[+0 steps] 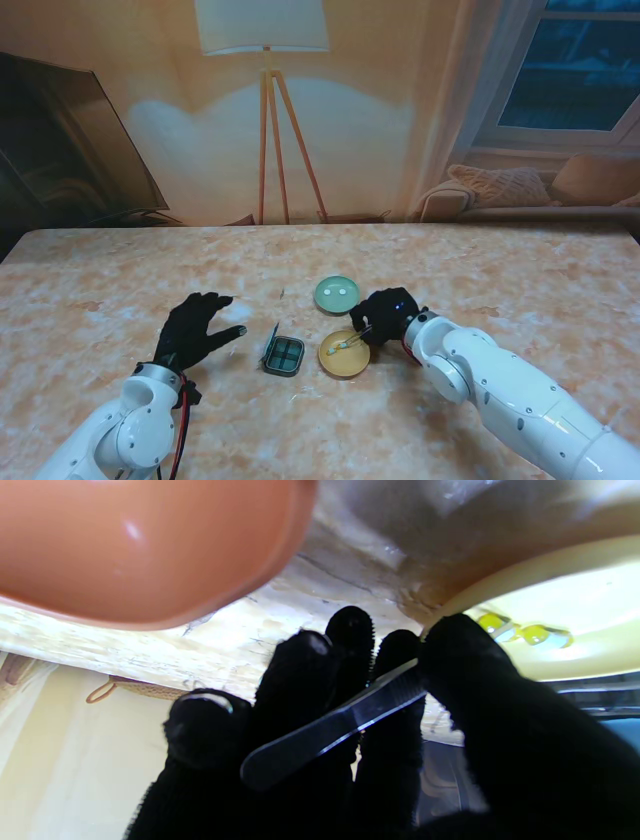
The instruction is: Refill the pill box with tweezers
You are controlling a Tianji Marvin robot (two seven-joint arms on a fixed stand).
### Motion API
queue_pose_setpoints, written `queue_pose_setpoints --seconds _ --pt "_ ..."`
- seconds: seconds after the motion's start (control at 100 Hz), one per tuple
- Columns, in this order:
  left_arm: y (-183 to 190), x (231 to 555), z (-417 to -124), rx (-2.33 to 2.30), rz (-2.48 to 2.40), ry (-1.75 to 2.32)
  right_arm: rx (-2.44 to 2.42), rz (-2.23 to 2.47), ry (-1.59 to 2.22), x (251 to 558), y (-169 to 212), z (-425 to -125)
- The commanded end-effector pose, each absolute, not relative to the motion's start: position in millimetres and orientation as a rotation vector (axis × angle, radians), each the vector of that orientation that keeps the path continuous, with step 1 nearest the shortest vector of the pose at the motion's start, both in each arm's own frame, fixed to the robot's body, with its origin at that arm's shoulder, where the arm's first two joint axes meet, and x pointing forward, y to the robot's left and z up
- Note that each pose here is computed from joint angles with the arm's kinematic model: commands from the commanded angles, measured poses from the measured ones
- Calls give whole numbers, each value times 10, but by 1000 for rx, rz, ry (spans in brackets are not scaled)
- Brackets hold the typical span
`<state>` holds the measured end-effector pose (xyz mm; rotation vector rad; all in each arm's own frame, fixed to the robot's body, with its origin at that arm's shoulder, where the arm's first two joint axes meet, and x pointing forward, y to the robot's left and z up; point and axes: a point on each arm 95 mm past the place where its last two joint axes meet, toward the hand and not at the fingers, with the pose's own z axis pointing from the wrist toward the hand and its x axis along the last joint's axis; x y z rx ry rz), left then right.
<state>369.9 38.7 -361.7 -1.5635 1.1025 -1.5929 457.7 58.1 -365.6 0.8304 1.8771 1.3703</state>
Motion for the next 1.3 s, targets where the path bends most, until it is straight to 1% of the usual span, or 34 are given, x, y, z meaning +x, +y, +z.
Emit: queue_pose_setpoints --seconds 0.0,0.95,1.29 --pt "373 3681 -3656 -1581 -1590 1117 832 1367 1908 4539 625 -3712" --pt "375 3662 -3699 -1602 -1585 1112 836 1422 1912 4519 655 -3749" --pt "378 3648 -3703 -1608 -1581 1110 841 1447 1887 4487 670 -3679"
